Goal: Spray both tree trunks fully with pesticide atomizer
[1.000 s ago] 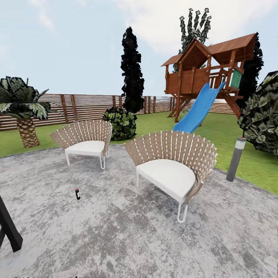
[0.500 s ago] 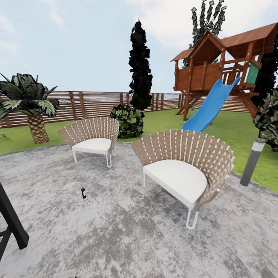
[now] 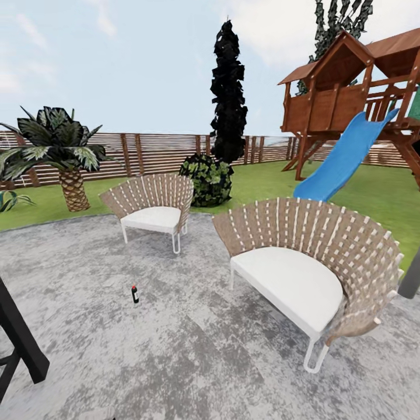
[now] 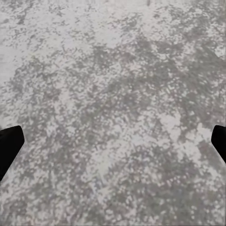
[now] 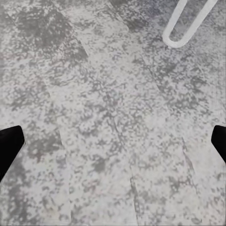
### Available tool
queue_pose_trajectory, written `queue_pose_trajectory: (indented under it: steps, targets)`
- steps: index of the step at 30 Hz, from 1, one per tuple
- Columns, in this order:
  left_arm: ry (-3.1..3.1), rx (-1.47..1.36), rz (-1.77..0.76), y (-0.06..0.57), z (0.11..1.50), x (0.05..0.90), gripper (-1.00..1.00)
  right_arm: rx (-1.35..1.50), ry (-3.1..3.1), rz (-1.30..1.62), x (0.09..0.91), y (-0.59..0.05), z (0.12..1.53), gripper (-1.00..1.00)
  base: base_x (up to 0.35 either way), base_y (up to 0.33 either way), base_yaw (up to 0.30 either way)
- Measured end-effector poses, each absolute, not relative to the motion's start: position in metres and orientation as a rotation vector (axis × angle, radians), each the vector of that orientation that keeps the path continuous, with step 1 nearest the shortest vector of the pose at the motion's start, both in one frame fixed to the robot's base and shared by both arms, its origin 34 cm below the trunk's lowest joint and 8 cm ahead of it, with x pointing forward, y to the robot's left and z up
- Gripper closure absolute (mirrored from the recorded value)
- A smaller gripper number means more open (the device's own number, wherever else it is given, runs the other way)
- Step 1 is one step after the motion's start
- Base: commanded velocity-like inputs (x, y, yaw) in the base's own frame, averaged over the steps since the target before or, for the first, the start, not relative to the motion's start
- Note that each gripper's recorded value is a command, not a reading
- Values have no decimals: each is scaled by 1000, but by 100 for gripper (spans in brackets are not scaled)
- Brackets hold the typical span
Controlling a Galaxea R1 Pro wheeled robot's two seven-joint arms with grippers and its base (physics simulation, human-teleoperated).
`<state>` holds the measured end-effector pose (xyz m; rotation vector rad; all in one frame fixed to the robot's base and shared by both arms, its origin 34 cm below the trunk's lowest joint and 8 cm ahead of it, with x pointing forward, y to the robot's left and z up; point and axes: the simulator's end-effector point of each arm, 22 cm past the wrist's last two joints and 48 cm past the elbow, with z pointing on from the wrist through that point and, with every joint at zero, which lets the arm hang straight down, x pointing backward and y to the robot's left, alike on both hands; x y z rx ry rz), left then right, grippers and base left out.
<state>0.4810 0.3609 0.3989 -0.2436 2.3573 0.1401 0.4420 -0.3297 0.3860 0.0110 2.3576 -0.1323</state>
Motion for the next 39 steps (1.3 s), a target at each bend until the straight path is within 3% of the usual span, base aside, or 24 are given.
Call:
queue_pose_trajectory:
  steps: [39]
  targets:
    - [2407,-244,149,362,381,467,-100,6,2408,-131,427,-329,370,-100,339,24,182]
